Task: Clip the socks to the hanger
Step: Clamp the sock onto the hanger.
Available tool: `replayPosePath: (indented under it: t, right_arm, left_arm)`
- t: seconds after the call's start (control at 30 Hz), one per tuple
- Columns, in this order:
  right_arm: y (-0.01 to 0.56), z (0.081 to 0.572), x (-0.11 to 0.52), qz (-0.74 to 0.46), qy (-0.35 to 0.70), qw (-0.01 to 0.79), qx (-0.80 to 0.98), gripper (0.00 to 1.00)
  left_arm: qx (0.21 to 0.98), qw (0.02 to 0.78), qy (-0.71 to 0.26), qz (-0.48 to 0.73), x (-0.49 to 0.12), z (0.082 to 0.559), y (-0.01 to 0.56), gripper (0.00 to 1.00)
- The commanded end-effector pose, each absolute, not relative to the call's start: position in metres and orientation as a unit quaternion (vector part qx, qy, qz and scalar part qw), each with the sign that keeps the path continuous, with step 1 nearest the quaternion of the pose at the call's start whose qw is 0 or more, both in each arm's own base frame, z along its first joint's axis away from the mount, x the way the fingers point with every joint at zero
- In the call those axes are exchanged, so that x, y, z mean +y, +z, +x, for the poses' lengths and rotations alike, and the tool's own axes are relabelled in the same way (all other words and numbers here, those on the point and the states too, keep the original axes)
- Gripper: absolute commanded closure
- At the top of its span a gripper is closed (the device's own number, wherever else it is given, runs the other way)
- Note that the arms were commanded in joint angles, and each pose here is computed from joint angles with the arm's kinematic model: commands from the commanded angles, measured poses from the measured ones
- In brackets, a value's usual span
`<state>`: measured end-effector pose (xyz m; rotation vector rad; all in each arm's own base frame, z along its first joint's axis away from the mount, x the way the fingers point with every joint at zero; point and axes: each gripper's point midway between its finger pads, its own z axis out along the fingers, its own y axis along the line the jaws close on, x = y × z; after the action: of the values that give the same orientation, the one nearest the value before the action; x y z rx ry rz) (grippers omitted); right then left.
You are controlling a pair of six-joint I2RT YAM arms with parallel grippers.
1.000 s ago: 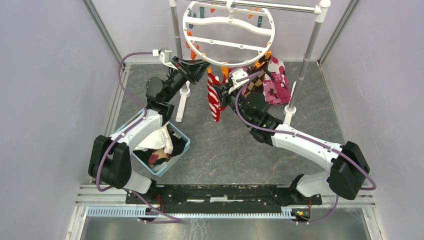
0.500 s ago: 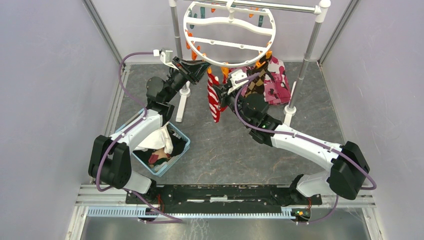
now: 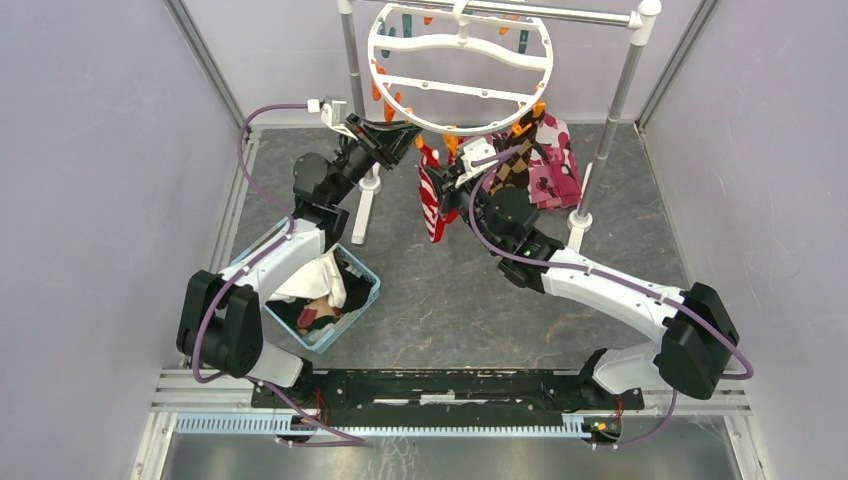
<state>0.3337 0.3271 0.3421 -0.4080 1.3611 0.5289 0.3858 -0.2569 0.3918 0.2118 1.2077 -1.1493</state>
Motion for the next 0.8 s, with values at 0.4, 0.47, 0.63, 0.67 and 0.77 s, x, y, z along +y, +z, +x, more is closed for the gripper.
replayPosePath:
  t: [0.4,0.47,0.63,0.67,0.77]
  right_arm:
    - [0.357,0.329,0.341,-0.206,0.249,0.728,0.605,1.0]
    - [0.348,0.33,0.337,-0.202,0.238,0.726,0.612,1.0]
    - [0.339,0.332,0.33,-0.198,0.216,0.738,0.608,1.0]
    - [0.34,0.331,0.33,-0.197,0.217,0.743,0.601,1.0]
    - [0.34,0.33,0.327,-0.191,0.218,0.755,0.588,1.0]
  left_arm:
    - [0.508,0.683,-0.519,0.079,-0.25,0.377,0.421,0.98]
    - [0.51,0.682,-0.519,0.073,-0.248,0.376,0.423,0.98]
    - [0.512,0.679,-0.523,0.057,-0.245,0.374,0.425,0.98]
    - [0.513,0.678,-0.523,0.054,-0.244,0.374,0.426,0.98]
    - [0.523,0.675,-0.519,0.042,-0.241,0.377,0.424,0.98]
